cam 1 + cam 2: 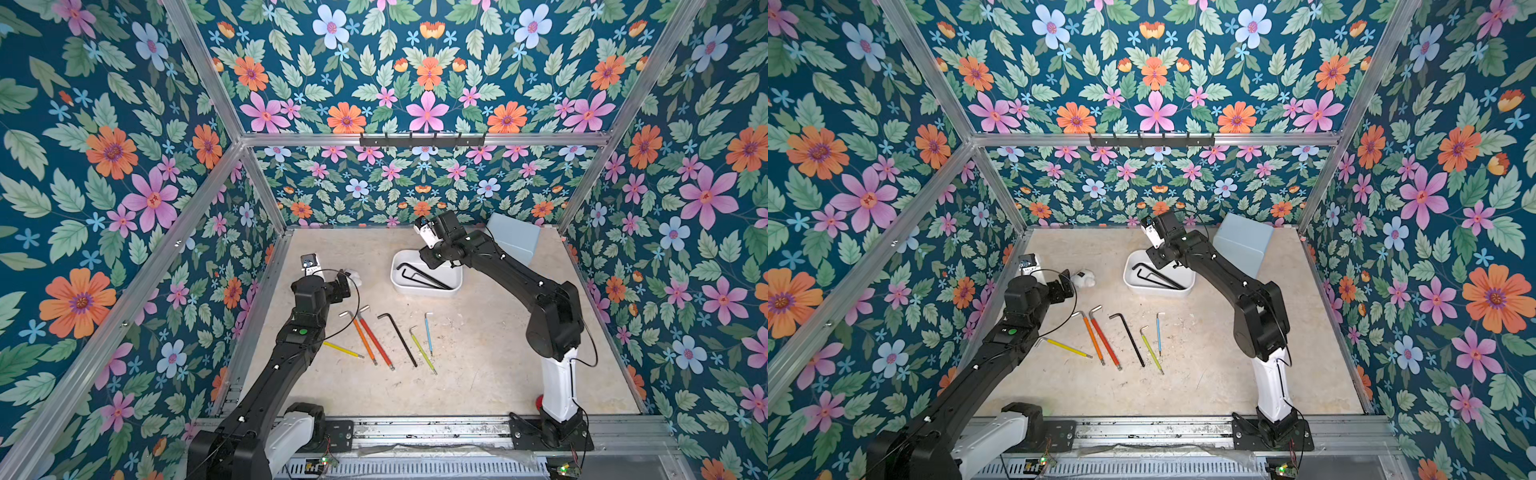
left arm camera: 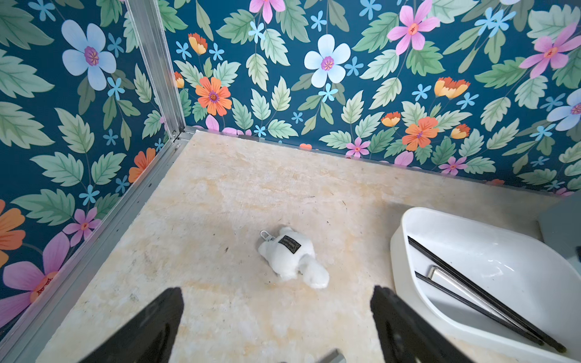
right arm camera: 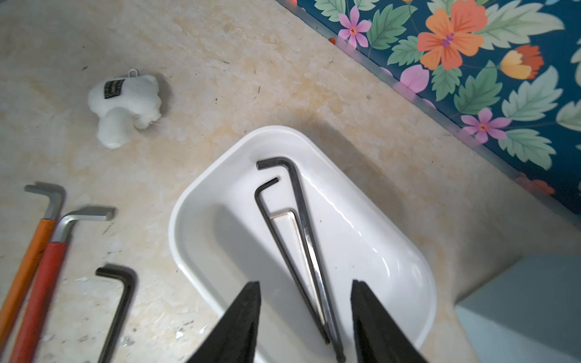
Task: Put the hex key on the desktop into the storage box
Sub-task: Place the Allen key in the storage box, then pick up the Allen key from the center of the board.
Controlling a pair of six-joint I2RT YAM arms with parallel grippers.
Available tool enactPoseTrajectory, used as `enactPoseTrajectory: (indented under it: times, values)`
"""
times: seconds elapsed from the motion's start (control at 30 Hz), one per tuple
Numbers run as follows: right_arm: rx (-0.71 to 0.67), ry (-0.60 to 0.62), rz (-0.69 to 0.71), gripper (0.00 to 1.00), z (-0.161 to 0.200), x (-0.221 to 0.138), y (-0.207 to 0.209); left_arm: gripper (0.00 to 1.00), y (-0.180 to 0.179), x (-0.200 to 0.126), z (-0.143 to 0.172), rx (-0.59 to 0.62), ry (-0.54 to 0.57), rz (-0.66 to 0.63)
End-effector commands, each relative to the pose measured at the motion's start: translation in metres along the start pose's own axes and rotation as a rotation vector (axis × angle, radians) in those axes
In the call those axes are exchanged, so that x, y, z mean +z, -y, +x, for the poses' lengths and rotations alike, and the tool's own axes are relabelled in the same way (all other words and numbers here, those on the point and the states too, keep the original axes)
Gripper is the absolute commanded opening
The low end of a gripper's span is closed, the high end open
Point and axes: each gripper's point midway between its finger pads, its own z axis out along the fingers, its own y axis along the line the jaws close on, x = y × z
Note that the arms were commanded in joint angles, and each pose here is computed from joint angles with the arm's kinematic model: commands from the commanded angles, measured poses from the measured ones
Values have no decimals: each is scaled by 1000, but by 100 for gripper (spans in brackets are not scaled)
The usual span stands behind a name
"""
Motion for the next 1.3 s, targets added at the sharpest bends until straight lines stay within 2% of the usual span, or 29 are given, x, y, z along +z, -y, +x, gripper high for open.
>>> enactPoseTrajectory:
  times: [0.0, 0.13, 0.23, 0.47, 0.67, 0.97, 1.27]
  values:
    - [122, 11, 64, 52, 7, -17, 1, 99, 2, -1, -6, -17, 23, 14]
    - [196, -29, 64, 52, 38, -41, -20, 100, 3, -1, -5, -19, 21, 18]
    - [299, -92, 5, 52, 69, -51, -38, 99, 3, -1, -6, -23, 22, 19]
    - [492, -242, 16, 50, 139, -44, -62, 99, 6, 0, -6, -32, 18, 30]
    - [497, -346, 11, 50, 173, -20, -86, 99, 4, -2, -6, -40, 19, 25]
    - [478, -425, 18, 48, 192, 12, -105, 99, 2, -2, -6, -36, 16, 14]
    - [444, -478, 39, 46, 205, 26, -114, 99, 2, -2, -5, -33, 14, 11]
